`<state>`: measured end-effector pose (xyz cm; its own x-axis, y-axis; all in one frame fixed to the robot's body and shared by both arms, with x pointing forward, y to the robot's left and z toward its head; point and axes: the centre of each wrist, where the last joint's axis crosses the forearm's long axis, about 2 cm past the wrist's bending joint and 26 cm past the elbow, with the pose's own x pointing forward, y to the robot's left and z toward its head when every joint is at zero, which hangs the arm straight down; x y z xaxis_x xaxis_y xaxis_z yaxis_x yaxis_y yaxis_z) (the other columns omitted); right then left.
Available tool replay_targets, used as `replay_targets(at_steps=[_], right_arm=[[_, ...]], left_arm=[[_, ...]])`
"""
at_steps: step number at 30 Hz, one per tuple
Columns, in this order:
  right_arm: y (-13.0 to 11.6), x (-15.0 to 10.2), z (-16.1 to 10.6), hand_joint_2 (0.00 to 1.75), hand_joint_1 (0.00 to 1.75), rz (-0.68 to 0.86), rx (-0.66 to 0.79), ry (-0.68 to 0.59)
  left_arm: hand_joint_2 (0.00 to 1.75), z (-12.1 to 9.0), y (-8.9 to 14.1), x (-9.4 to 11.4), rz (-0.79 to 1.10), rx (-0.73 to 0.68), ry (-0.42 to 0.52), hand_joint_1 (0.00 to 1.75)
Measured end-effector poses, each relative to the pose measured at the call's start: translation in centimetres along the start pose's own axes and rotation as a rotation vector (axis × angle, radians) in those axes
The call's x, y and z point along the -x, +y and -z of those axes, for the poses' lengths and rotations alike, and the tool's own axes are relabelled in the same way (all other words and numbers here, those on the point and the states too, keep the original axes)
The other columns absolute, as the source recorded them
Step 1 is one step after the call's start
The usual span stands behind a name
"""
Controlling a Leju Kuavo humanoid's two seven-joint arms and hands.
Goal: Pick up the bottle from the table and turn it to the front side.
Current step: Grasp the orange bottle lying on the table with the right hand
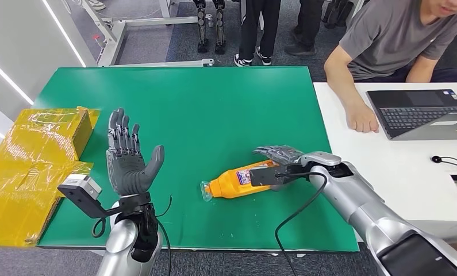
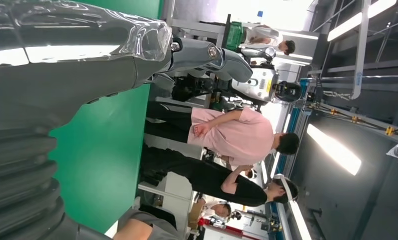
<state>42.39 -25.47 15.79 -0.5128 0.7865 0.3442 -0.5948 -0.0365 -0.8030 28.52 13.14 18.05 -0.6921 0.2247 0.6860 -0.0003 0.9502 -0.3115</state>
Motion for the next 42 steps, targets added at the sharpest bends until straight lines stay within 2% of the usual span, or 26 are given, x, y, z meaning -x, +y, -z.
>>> replay_targets(at_steps=[14,22,23,26,27,30,42], right_arm=[[0.6,0.8,0.3,1.75,0.00,-0.016,-0.079,0.048],[1.1,1.1,0.3,1.75,0.00,-0.081,-0.064,0.112],[1.2,1.1,0.3,1.75,0.34,-0.087,-0.060,0.117],[1.4,1.2,0.4,1.75,1.59,-0.117,-0.043,0.126],[1.4,1.2,0.4,1.75,1.69,-0.128,-0.036,0.126],[1.5,1.2,0.4,1.75,1.75,-0.152,-0.025,0.123],[1.9,0.9,0.6,1.75,1.75,-0.168,0.027,0.072]], left_arm=[[1.75,0.0,0.0,0.1,-0.002,-0.001,0.005,0.00],[1.75,-0.1,0.0,0.1,0.001,-0.008,0.006,0.00],[1.75,-0.1,0.0,0.1,0.001,-0.008,0.006,0.00],[1.75,-0.1,0.0,0.1,0.002,-0.008,0.007,0.00],[1.75,-0.1,0.0,0.1,0.002,-0.008,0.007,0.00],[1.75,-0.1,0.0,0.1,0.002,-0.008,0.007,0.00],[1.75,-0.3,0.1,0.1,0.011,-0.009,0.008,0.00]])
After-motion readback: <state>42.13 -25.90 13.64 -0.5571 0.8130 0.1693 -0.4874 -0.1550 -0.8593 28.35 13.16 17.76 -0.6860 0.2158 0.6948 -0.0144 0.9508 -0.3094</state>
